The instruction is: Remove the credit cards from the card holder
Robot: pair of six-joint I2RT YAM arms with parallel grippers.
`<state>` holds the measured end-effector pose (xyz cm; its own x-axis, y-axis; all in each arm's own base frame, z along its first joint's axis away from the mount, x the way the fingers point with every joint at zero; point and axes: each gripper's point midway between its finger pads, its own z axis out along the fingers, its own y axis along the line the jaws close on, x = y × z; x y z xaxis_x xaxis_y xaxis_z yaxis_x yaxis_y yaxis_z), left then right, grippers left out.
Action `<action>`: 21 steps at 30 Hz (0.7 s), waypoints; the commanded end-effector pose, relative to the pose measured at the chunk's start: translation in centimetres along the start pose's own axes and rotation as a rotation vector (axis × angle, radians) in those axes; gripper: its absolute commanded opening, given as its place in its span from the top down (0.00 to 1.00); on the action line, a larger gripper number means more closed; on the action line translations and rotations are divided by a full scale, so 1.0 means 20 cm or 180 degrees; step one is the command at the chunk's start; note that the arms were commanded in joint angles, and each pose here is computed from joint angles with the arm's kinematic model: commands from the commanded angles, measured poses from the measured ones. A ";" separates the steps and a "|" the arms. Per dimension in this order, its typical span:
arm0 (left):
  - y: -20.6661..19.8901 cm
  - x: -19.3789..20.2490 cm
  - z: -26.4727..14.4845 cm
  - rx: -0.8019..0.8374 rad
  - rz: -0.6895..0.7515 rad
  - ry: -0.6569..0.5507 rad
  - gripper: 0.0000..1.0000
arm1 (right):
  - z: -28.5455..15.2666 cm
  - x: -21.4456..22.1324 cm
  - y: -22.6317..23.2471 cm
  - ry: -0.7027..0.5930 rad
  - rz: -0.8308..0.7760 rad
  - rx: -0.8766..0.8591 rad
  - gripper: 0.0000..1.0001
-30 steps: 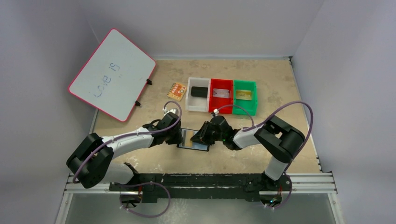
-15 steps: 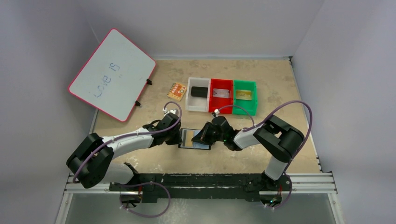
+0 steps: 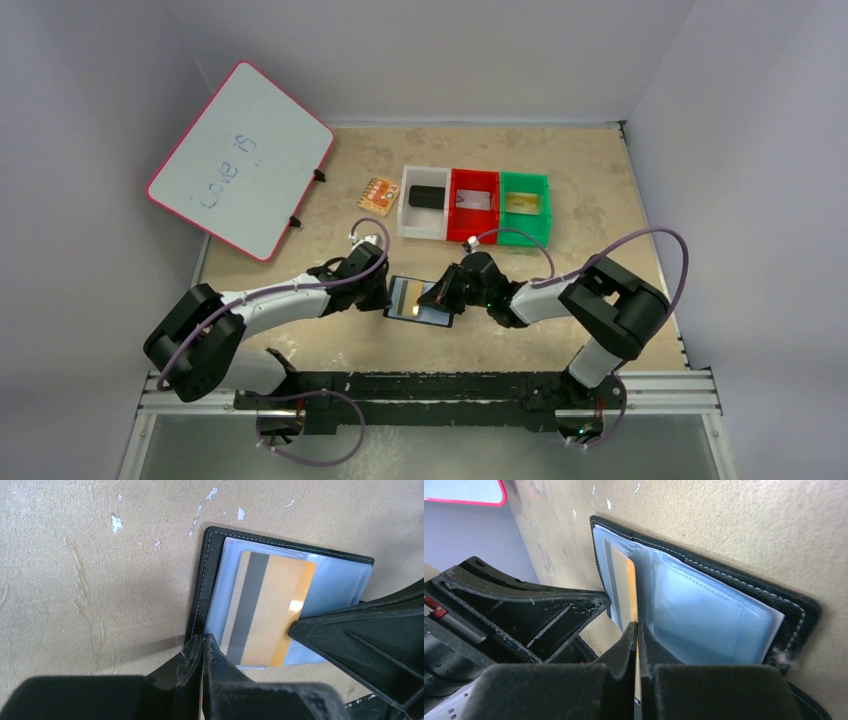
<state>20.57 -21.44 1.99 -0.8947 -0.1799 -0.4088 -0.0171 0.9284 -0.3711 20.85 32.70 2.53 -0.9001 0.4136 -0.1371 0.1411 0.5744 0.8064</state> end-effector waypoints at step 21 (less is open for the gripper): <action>-0.04 0.01 -0.01 0.0123 0.0083 0.0035 1.00 | 0.01 -0.08 -0.01 -0.0195 0.0101 0.0104 0.70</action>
<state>20.49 -21.53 2.02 -0.8962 -0.1749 -0.4078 -0.0111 0.9275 -0.3736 20.96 31.85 2.20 -0.8910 0.4370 -0.1234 0.1787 0.5873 0.7894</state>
